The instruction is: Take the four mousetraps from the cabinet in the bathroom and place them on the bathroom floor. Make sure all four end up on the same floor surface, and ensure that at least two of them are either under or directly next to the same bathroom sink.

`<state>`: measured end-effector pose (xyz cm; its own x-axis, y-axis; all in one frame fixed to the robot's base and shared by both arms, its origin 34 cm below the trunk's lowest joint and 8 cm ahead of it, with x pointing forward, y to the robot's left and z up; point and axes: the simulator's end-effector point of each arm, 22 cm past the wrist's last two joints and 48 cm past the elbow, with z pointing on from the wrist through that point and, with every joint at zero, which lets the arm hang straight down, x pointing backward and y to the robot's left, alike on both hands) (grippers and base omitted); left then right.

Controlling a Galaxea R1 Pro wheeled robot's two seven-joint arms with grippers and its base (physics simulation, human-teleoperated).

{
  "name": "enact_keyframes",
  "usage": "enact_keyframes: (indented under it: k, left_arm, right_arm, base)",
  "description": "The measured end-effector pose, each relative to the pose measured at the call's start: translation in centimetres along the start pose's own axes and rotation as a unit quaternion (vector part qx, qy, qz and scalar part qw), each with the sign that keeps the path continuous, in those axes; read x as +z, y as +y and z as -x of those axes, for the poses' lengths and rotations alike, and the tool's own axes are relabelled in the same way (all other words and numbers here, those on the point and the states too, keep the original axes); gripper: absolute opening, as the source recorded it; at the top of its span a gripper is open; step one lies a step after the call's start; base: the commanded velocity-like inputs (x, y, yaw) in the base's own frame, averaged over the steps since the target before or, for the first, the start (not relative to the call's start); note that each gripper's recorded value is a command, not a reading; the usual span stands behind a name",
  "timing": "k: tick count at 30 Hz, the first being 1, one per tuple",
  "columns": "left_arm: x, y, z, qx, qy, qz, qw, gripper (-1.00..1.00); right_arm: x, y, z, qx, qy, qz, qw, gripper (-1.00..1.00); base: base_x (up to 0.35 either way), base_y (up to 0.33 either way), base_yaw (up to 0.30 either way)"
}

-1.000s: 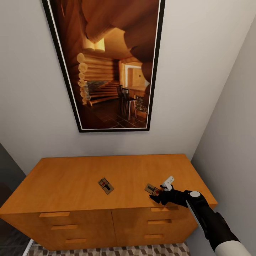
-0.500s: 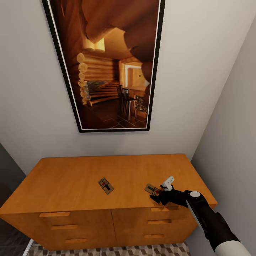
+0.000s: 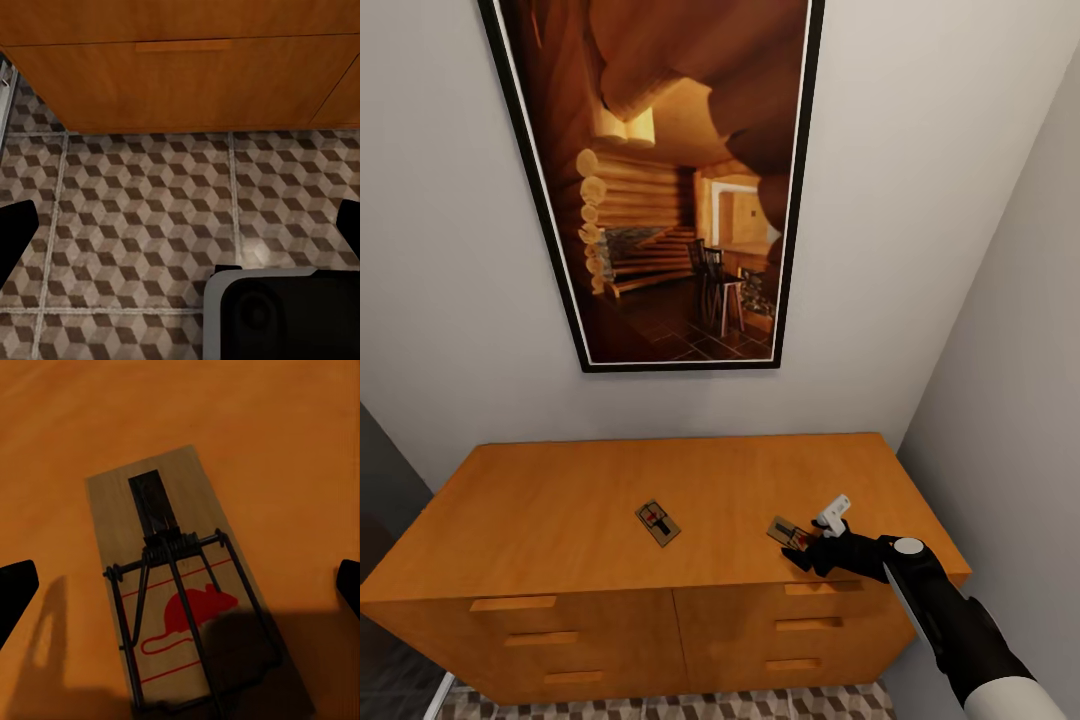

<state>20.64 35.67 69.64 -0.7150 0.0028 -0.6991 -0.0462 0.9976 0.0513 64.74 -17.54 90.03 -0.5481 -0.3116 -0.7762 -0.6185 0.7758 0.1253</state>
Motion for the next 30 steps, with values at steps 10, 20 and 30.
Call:
enact_keyframes:
  k: [10,20,30]
  left_arm:
    - [0.0,0.0,0.0,0.0,0.0,0.0,1.0,1.0]
    - [0.0,0.0,0.0,0.0,0.0,0.0,1.0,1.0]
    - [0.0,0.0,0.0,0.0,0.0,0.0,1.0,1.0]
  right_arm:
    - [0.04,-0.06,0.0,0.0,0.0,-0.002,1.0,1.0]
    - [0.04,-0.07,0.0,0.001,0.0,-0.003,1.0,1.0]
    - [0.05,-0.08,-0.01,0.001,0.0,-0.003,1.0,1.0]
  base:
    - [0.0,0.0,0.0]
    - [0.0,0.0,0.0]
    - [0.0,0.0,0.0]
